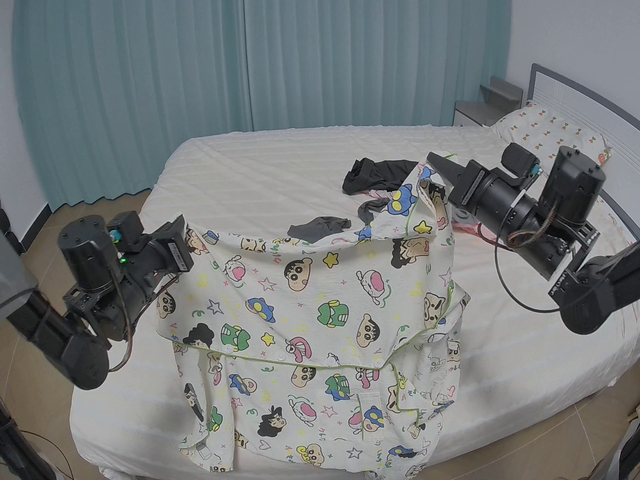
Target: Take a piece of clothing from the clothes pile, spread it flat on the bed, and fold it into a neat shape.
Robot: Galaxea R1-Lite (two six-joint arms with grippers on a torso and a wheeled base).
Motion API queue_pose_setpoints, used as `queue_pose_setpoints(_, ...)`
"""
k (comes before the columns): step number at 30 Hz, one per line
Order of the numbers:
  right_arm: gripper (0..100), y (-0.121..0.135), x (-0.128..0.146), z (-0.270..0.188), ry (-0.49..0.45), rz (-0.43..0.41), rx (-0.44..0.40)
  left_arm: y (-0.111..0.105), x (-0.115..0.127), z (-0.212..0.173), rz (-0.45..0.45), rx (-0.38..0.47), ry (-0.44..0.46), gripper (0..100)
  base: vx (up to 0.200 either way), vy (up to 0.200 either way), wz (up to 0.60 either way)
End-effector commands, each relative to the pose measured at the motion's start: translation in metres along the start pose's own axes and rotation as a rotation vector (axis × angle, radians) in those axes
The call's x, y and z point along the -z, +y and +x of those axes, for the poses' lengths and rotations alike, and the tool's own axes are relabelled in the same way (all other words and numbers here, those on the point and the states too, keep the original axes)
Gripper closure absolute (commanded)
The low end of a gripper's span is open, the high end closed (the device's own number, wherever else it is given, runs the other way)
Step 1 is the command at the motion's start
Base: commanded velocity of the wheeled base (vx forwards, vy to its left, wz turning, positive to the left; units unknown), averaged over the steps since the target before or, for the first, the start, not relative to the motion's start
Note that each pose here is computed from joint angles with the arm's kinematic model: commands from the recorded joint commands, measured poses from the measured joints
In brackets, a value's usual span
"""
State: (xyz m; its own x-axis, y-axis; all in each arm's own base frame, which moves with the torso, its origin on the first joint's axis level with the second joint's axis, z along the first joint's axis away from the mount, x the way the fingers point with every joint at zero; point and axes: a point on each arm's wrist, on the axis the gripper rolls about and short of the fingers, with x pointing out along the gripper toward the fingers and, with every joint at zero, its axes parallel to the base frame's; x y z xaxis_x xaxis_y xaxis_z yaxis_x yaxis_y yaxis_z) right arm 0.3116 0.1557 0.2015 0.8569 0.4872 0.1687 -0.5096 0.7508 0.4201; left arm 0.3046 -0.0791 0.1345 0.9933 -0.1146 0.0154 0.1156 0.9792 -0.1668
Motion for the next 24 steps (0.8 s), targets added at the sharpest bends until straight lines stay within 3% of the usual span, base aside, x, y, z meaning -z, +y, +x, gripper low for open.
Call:
queue_pose_setpoints(1,100,-0.041,0.051,0.048,0.074,0.004,0.086,0.018,0.058,0.059,0.023,-0.082,0.131,100,0.2,0.0,0.0)
queue_pose_setpoints(3,100,-0.045,0.056,0.052,0.076,0.004,0.092,0.02,0.061,0.064,0.025,-0.09,0.144,100,0.2,0.0,0.0)
queue_pose_setpoints(4,100,-0.055,0.07,0.066,0.082,0.004,0.105,0.027,0.074,0.078,0.028,-0.114,0.172,100,0.2,0.0,0.0)
queue_pose_setpoints(11,100,-0.087,0.114,0.099,0.11,0.0,0.202,0.042,0.114,0.116,0.042,-0.191,0.238,100,0.0,0.0,0.0)
queue_pose_setpoints(18,100,-0.109,0.136,0.12,0.169,0.001,0.252,0.045,0.137,0.14,0.049,-0.204,0.285,100,0.0,0.0,0.0)
queue_pose_setpoints(21,100,-0.118,0.142,0.131,0.194,0.004,0.271,0.051,0.144,0.154,0.055,-0.251,0.288,100,0.0,0.0,0.0)
queue_pose_setpoints(22,0,-0.124,0.148,0.134,0.221,0.006,0.288,0.054,0.148,0.161,0.058,-0.272,0.287,100,0.0,0.0,0.0)
queue_pose_setpoints(23,0,-0.128,0.154,0.136,0.246,0.007,0.302,0.056,0.151,0.165,0.059,-0.285,0.288,100,0.0,0.0,0.0)
queue_pose_setpoints(24,0,-0.131,0.158,0.138,0.263,0.008,0.31,0.057,0.154,0.168,0.059,-0.293,0.291,0,0.0,0.0,0.0)
